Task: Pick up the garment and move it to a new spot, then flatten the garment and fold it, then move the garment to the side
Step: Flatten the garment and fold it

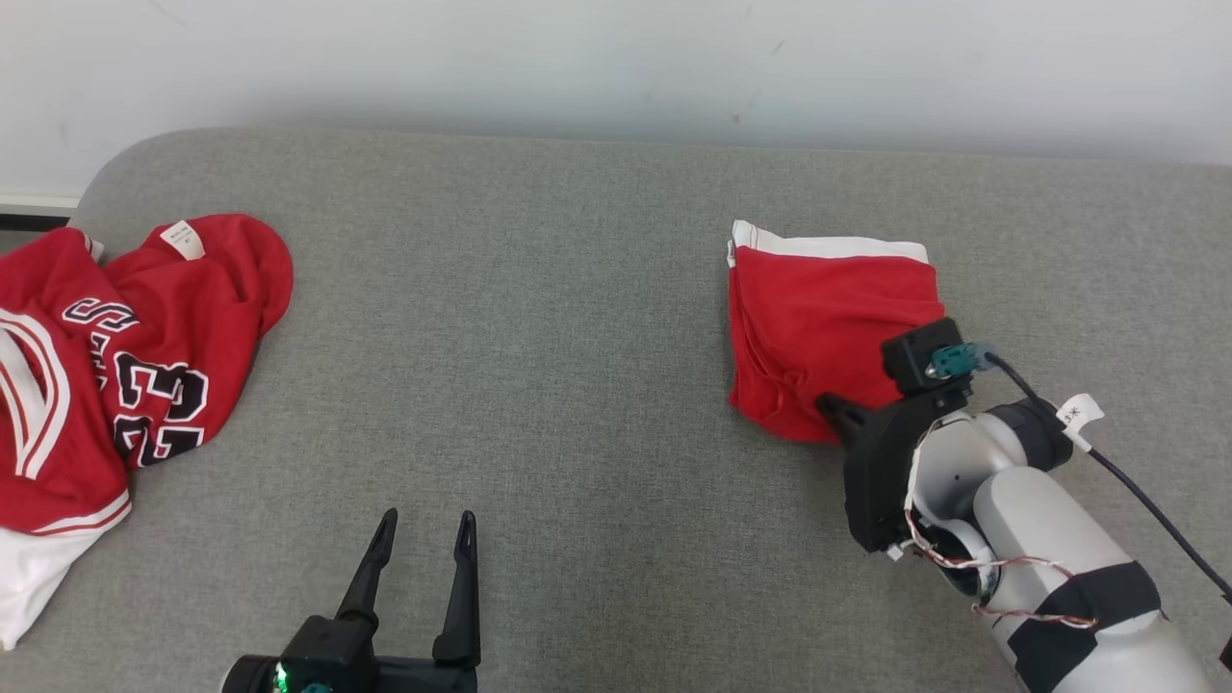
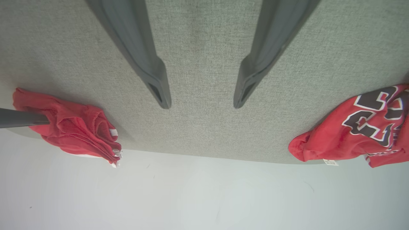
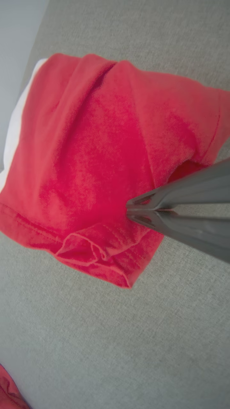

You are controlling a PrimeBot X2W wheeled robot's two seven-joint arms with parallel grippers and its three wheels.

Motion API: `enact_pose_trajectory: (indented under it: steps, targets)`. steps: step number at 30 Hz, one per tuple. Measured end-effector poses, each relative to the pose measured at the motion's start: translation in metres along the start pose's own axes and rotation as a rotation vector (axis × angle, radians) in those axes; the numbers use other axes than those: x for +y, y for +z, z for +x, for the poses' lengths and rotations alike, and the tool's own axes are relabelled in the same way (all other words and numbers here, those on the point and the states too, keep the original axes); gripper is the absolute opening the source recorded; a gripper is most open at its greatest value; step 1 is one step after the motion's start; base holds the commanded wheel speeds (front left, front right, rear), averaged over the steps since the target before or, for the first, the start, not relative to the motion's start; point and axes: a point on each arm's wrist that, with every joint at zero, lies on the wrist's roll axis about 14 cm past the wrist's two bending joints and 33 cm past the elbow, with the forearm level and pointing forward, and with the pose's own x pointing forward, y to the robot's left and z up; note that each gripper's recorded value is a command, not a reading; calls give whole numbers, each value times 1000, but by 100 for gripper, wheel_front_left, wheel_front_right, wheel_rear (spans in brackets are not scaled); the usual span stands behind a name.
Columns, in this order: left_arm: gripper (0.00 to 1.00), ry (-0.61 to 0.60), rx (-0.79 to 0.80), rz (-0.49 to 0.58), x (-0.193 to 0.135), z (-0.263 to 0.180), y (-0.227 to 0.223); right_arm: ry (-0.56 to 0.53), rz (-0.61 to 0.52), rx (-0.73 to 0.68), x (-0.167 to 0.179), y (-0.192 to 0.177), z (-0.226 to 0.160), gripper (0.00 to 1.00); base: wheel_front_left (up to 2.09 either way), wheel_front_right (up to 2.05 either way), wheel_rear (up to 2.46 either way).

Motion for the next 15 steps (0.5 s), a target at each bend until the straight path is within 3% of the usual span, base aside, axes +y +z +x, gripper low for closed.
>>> enact_pose_trajectory:
  steps: [9, 15]
  targets:
    - [100, -14, -6, -6, -6, 1, 2, 129, -62, 74, 47, -27, -10, 0, 0, 0, 0]
    - [100, -18, -2, -8, -7, 4, 0, 228, -35, 9, 81, -15, -11, 0, 0, 0, 0]
